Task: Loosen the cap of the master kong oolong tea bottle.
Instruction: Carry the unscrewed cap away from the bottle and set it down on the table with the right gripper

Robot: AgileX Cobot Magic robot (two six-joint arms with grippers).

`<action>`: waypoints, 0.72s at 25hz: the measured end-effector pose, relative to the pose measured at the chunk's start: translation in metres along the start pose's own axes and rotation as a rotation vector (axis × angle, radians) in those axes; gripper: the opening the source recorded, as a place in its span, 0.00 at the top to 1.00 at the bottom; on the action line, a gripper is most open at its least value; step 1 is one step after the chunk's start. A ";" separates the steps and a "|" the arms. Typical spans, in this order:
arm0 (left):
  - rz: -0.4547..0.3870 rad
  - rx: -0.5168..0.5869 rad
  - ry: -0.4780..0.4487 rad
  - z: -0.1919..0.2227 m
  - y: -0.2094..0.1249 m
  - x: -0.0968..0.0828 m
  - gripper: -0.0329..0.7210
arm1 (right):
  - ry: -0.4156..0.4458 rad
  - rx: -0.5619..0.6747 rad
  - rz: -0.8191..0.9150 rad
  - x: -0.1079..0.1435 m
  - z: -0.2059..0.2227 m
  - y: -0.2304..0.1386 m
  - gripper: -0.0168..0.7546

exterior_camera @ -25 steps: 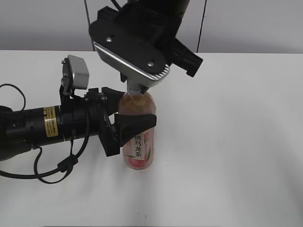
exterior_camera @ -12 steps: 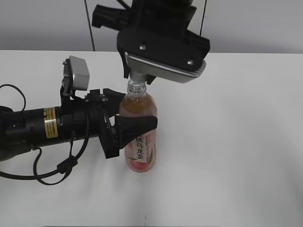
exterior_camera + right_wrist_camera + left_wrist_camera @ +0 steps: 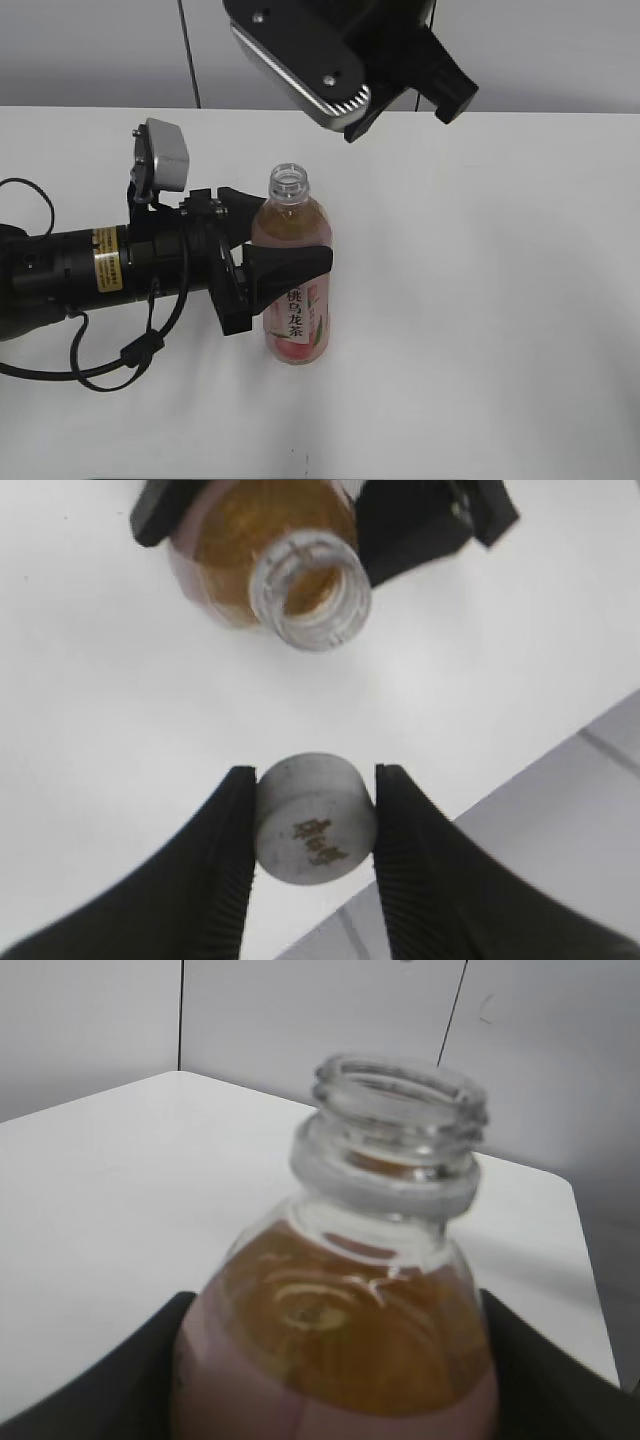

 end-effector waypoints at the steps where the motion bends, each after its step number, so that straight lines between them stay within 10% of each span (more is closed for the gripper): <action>1: 0.000 0.000 0.000 0.000 0.000 0.000 0.35 | 0.007 0.019 0.096 0.003 0.000 -0.006 0.62; 11: 0.000 0.000 0.000 0.000 0.000 0.000 0.35 | 0.229 0.196 1.056 0.116 0.036 -0.073 0.62; 18: 0.000 0.000 0.000 0.000 0.000 0.000 0.35 | 0.374 0.105 1.549 0.176 0.074 -0.067 0.63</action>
Point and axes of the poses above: a point on each arm's last joint axis where the gripper is mounted, z pointing out along that axis toward the gripper, x along the wrist's bending axis when the last joint is at zero, y = z × x, the point moved 10 cm from there along z, pointing out along that axis toward the gripper, and after that the axes turned 3 degrees about -z, right-handed, at the moved point
